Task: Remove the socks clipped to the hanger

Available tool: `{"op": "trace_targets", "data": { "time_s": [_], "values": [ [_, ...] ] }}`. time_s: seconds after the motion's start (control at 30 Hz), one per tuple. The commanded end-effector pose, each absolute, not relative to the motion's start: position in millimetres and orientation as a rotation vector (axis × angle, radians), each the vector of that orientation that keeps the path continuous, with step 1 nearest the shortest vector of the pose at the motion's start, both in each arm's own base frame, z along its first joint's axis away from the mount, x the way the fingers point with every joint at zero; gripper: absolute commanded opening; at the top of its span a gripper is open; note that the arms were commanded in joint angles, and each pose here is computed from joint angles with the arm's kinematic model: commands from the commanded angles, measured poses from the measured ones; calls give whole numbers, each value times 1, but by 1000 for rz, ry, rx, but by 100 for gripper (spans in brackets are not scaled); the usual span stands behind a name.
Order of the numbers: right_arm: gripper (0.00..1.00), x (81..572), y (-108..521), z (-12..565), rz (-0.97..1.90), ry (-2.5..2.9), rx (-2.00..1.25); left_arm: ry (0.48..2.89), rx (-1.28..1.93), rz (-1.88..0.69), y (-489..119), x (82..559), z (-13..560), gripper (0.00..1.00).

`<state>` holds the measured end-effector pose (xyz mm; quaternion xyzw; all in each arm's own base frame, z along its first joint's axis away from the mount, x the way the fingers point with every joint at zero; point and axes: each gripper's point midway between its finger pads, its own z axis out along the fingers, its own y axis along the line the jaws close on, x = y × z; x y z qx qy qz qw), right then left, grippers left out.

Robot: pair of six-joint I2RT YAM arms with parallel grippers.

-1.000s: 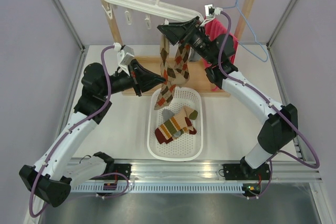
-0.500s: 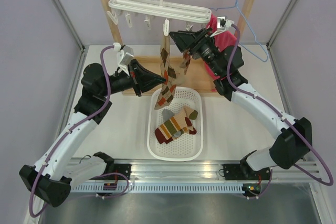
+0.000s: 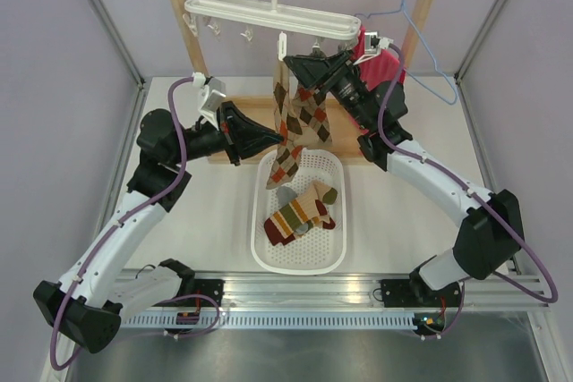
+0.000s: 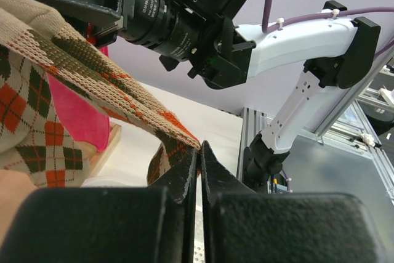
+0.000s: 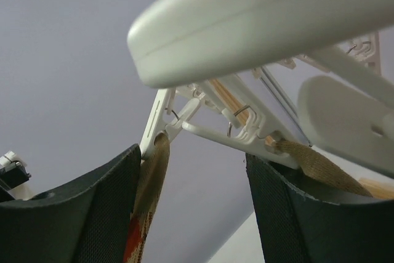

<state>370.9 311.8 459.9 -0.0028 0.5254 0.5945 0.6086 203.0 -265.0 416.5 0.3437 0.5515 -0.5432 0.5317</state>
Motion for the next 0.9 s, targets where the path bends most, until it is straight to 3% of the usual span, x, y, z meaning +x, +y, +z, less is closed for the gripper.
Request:
{"op": "trace_targets", "data": {
  "time_s": [0.0, 0.87],
  "values": [
    [73, 359, 319, 483, 1448, 1120, -42, 1282, 935, -1416, -266, 168, 418, 2],
    [73, 368, 356, 516, 1591, 1019, -78, 1288, 949, -1419, -265, 166, 409, 2]
  ]
}}
